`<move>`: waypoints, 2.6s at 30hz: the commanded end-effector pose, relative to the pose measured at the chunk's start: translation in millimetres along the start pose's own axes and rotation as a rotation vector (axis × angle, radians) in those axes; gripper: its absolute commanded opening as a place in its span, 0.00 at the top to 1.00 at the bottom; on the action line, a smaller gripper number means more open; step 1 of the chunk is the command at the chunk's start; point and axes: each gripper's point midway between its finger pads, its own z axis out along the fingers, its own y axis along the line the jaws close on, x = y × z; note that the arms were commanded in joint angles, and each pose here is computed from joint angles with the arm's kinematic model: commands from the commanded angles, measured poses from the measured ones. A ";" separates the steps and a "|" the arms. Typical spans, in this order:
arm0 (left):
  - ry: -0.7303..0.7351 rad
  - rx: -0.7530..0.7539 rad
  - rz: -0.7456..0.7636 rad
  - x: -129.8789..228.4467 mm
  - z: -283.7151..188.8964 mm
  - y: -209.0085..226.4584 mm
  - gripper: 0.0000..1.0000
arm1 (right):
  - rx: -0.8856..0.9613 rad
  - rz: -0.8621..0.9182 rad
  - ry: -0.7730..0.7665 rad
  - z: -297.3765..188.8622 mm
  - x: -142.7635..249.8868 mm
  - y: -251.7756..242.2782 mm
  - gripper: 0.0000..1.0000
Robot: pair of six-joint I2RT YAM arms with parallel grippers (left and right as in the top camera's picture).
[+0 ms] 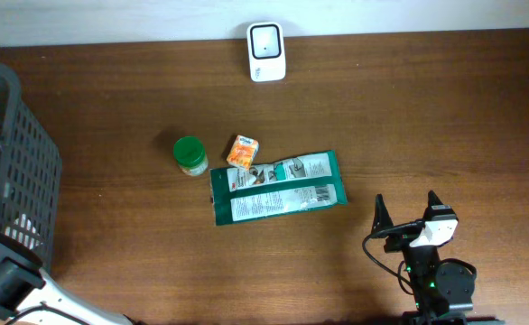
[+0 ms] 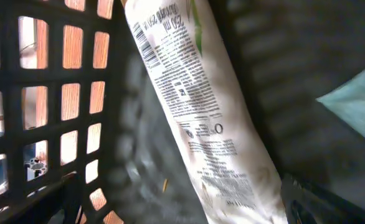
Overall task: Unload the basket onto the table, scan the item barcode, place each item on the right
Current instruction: 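Grasp the white Pantene tube inside the basket with the left gripper, then lift the tube out and lay it on the table beside the bottle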
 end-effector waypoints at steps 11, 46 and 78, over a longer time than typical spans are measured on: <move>-0.074 -0.053 -0.038 -1.5 54.1 4.3 0.08 | 0.000 0.006 0.002 -0.1 1.9 -0.2 0.02; -0.081 0.057 -0.043 -18.6 -20.7 -6.0 1.00 | 0.000 0.006 0.002 -0.1 1.9 -0.2 0.02; -0.640 1.078 0.653 173.9 -426.5 -0.3 1.00 | 0.000 0.006 0.002 -0.1 1.9 -0.2 0.02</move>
